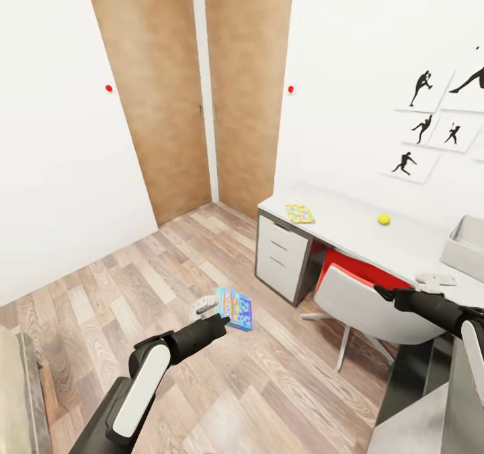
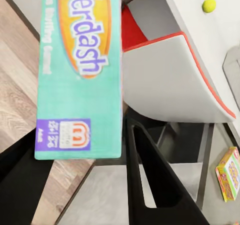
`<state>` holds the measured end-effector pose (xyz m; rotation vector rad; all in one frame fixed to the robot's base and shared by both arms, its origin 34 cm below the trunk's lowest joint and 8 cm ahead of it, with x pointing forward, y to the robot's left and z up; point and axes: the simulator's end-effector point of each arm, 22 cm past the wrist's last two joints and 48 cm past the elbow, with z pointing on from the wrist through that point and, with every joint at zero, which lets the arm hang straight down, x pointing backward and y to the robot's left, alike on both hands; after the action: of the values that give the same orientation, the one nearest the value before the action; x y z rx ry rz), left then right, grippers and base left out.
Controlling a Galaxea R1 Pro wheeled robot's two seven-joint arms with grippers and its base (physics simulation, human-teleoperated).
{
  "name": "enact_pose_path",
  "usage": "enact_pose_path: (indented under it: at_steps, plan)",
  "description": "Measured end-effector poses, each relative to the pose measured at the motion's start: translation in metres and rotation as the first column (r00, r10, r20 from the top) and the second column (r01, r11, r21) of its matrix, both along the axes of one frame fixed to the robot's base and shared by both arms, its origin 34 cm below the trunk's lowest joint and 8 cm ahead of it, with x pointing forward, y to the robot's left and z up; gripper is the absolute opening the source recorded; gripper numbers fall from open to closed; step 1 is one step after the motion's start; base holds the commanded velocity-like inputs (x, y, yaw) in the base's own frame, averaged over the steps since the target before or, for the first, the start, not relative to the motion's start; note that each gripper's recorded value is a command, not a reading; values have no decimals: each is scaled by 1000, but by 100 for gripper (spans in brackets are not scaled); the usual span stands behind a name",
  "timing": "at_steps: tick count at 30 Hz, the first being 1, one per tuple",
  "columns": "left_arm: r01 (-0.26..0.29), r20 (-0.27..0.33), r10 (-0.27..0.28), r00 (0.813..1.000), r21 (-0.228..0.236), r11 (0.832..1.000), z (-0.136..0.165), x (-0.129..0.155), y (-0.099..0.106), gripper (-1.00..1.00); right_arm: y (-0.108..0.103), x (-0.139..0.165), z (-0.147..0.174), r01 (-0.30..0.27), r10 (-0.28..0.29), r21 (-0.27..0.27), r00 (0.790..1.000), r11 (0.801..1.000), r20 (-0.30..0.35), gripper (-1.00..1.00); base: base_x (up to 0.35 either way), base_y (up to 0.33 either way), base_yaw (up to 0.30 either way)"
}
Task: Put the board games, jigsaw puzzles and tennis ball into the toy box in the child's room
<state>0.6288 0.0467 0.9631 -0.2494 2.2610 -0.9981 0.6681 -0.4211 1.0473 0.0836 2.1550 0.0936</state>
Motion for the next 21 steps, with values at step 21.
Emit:
enact_pose_path:
  at_steps: [21]
  plan:
    - [0,-1,0,1000,-2,1000,0,0,0,-100,0,0,0,0,0,-1,1000,1000,3,100,0,0,162]
